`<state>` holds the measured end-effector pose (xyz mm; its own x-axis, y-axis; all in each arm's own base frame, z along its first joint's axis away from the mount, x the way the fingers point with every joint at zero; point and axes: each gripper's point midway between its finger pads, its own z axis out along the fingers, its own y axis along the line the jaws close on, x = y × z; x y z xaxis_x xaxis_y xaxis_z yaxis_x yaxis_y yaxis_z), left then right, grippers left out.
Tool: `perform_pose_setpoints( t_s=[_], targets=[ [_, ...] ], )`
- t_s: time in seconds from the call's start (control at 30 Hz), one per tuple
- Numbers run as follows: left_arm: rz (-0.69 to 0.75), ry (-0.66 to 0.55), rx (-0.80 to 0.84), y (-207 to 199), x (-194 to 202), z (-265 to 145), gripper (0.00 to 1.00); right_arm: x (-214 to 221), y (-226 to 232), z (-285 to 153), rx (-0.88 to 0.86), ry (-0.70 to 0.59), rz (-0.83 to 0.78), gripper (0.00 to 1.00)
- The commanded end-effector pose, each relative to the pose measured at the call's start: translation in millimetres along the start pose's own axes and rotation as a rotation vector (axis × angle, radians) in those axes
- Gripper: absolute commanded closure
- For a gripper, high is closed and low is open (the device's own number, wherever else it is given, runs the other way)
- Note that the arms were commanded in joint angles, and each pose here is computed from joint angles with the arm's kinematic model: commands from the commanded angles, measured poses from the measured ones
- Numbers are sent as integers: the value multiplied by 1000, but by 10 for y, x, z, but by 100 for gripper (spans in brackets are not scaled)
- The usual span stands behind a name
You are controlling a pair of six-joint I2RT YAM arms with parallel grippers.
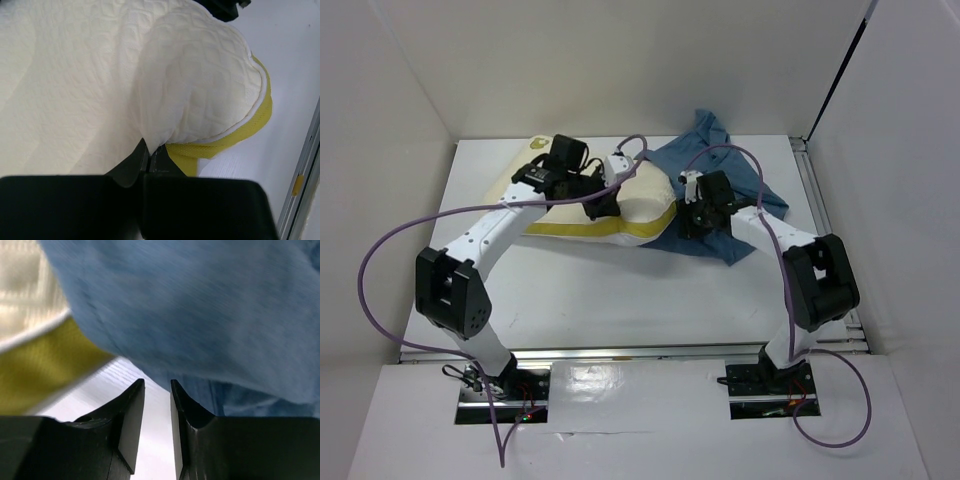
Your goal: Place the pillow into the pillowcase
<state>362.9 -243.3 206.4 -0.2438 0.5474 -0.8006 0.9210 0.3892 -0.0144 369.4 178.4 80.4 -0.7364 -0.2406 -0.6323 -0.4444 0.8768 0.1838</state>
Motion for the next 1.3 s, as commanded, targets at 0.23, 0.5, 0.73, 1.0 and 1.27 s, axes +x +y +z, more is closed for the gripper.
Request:
perform_pose_setpoints(
  t_s=[0.23, 0.5, 0.73, 1.0, 1.27],
  targets=[
    [4, -140, 50, -43, -556, -271, 100, -350, -308, 324, 200, -100, 166, 47],
    [18, -134, 52, -50, -555, -288, 100, -542, -421, 437, 244, -129, 273, 27],
    [-1, -113, 64, -38, -462, -207, 100, -495, -408, 608, 211, -88, 340, 29],
    [11, -106, 49, 46, -457, -204, 100, -319, -454, 795, 225, -19, 347, 38],
    [5, -100, 53, 56, -431, -173, 100, -262, -429, 822, 210, 3, 350, 76]
  ],
)
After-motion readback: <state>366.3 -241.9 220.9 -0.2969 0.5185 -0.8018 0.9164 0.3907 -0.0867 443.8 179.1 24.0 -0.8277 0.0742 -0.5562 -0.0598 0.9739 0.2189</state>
